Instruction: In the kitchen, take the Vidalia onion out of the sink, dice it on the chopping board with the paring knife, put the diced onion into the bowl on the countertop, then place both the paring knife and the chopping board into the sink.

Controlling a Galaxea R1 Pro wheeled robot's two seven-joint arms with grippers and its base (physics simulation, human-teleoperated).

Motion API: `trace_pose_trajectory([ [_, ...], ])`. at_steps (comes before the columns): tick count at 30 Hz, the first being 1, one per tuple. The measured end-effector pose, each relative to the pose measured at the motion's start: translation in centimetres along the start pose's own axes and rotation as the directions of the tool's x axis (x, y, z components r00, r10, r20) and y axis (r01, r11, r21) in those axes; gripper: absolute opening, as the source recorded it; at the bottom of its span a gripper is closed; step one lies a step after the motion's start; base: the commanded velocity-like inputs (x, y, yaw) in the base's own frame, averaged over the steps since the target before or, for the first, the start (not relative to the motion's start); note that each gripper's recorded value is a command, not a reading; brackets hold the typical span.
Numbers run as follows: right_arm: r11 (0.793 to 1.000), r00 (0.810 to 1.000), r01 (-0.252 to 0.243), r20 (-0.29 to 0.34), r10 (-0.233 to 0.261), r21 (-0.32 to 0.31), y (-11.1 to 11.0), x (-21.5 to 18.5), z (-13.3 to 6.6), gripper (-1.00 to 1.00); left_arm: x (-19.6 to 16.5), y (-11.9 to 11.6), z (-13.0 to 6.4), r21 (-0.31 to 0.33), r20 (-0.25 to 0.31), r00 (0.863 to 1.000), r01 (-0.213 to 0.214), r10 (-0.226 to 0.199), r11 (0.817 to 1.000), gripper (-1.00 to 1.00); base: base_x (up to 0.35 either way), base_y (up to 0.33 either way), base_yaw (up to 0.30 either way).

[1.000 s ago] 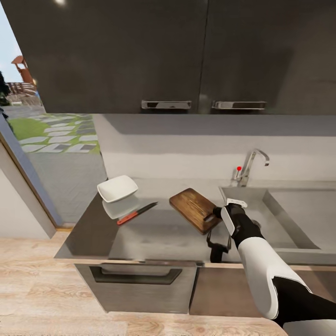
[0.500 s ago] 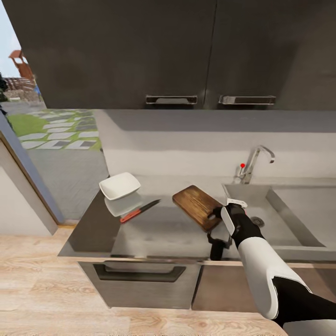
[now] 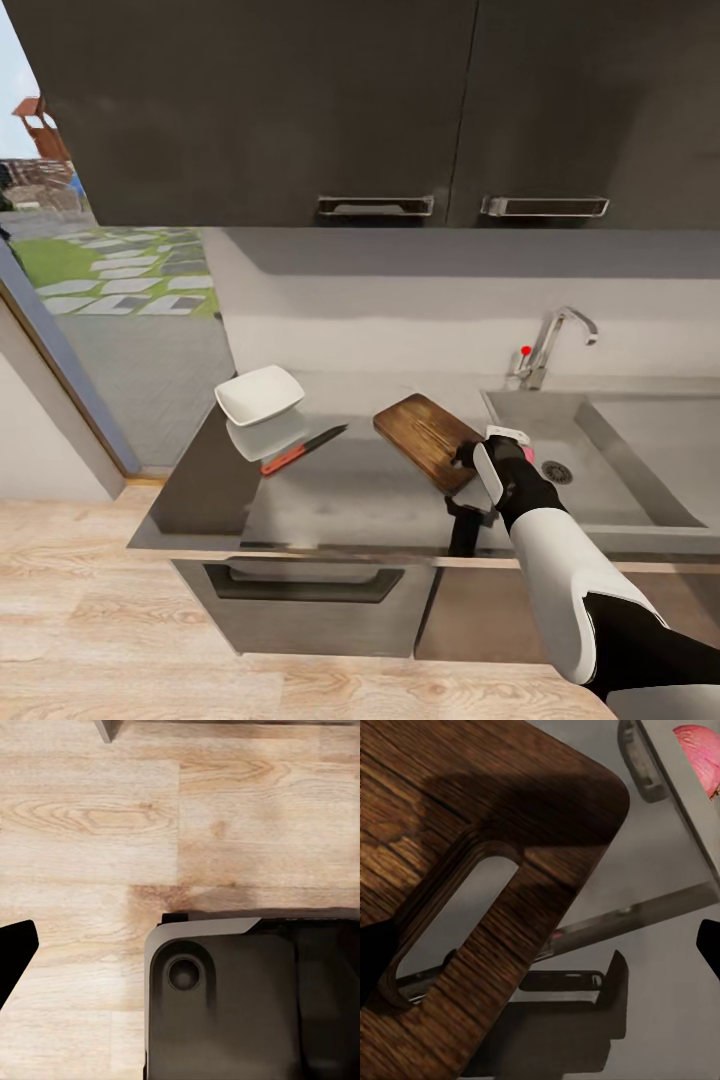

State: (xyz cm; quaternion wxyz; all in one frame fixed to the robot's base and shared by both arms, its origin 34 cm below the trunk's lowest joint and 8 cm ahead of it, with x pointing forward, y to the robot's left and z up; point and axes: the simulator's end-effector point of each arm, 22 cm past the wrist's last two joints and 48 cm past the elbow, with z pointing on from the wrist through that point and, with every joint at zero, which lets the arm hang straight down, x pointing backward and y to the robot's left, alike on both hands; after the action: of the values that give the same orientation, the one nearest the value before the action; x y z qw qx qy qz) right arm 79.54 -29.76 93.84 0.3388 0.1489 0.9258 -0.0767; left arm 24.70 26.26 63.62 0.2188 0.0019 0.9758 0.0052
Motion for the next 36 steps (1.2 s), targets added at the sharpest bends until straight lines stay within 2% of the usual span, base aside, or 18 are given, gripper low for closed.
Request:
trace_pose_trajectory([
  [36, 1.0, 1.0, 0.003, -0.008, -0.002, 0.004, -0.08, 0.36, 0.34, 1.0, 0.73, -0.13, -0.12, 0.003, -0.017, 1.0, -0.003, 0.003, 1.0, 1.0, 0.012, -0.009, 0.0],
])
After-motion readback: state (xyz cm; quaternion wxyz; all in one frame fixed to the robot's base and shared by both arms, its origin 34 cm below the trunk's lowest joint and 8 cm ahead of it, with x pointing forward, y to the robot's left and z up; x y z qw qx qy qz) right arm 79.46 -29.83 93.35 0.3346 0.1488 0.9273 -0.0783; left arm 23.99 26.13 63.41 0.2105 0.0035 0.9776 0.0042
